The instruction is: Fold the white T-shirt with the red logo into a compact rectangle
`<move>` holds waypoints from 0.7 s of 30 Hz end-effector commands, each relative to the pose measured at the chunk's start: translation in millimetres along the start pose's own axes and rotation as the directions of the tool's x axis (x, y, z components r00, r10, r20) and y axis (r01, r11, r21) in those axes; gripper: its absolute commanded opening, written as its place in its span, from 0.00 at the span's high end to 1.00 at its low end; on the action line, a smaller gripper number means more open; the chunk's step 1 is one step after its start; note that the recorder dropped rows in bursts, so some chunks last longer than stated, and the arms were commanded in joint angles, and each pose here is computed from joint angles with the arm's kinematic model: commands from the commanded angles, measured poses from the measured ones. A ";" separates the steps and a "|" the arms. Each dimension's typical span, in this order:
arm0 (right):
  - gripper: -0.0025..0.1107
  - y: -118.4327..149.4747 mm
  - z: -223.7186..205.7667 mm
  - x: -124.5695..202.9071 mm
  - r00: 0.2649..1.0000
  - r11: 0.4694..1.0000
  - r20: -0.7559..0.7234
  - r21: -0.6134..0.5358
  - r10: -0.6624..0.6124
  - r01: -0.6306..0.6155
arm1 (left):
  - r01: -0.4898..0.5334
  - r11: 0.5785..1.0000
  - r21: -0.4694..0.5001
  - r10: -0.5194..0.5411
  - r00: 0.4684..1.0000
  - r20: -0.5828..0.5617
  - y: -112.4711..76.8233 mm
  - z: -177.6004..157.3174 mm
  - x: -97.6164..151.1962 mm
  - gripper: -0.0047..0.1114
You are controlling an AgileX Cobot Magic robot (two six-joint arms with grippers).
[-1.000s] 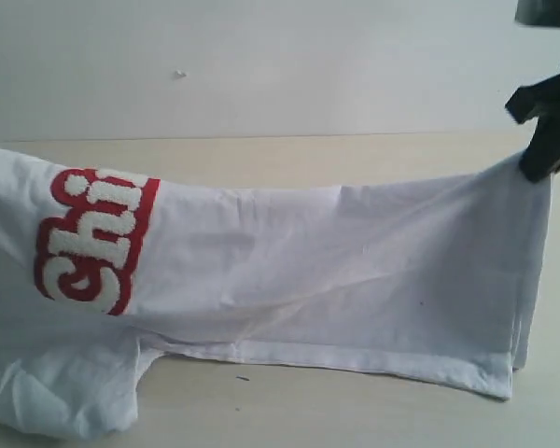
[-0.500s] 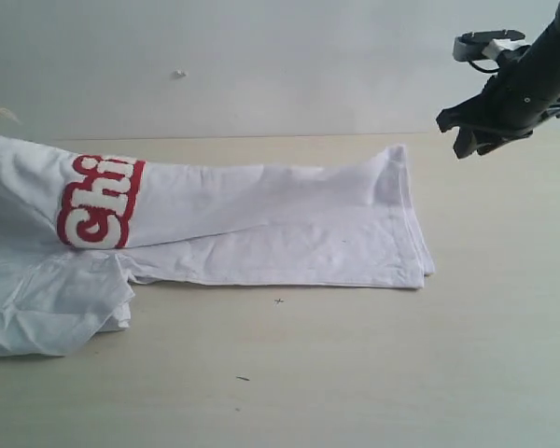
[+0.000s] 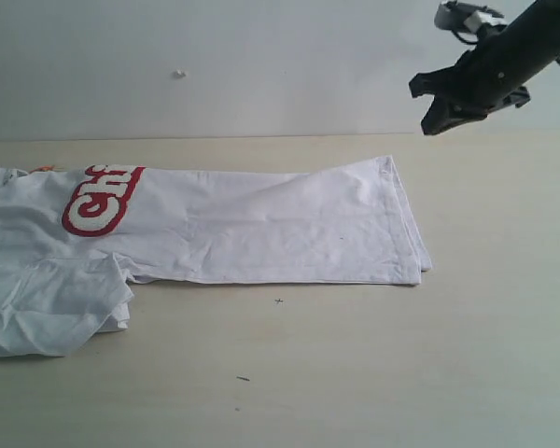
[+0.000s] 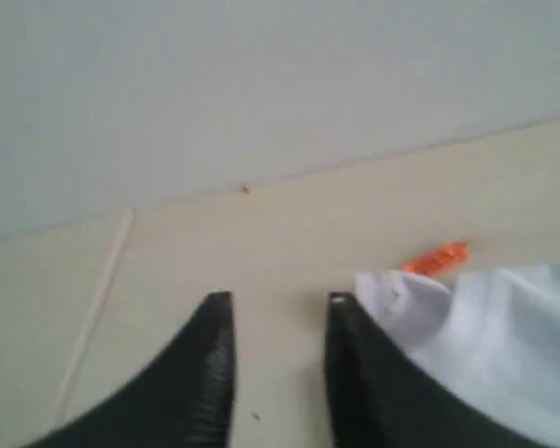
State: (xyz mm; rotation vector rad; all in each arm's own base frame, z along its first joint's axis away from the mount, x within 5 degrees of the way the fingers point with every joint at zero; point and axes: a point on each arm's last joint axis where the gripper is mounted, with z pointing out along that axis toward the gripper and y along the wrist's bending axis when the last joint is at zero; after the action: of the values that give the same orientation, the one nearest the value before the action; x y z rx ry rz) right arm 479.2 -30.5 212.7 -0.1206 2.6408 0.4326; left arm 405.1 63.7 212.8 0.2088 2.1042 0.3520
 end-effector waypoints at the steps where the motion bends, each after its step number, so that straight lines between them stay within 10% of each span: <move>1: 0.98 12.5 33.9 14.2 0.991 0.997 -0.133 -0.069 -0.029 0.020 | 0.028 0.973 0.227 0.016 0.981 -0.193 -29.6 1.6 10.7 0.95; 8: 0.98 32.2 89.0 34.7 0.966 0.996 -0.246 -0.046 -0.081 0.072 | 0.088 0.820 0.565 0.202 0.880 -0.430 -77.4 2.9 47.6 0.96; 21: 0.98 6.0 109.2 71.6 0.948 0.976 -0.317 0.202 -0.014 0.082 | 0.118 0.734 0.669 0.382 0.743 -0.550 -126.3 14.4 110.3 0.96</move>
State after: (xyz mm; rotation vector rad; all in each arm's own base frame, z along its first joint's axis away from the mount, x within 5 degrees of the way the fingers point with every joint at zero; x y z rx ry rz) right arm 468.9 24.8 102.1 -0.1611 2.9107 0.2378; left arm 369.9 -3.1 100.8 0.6394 2.7870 -0.2912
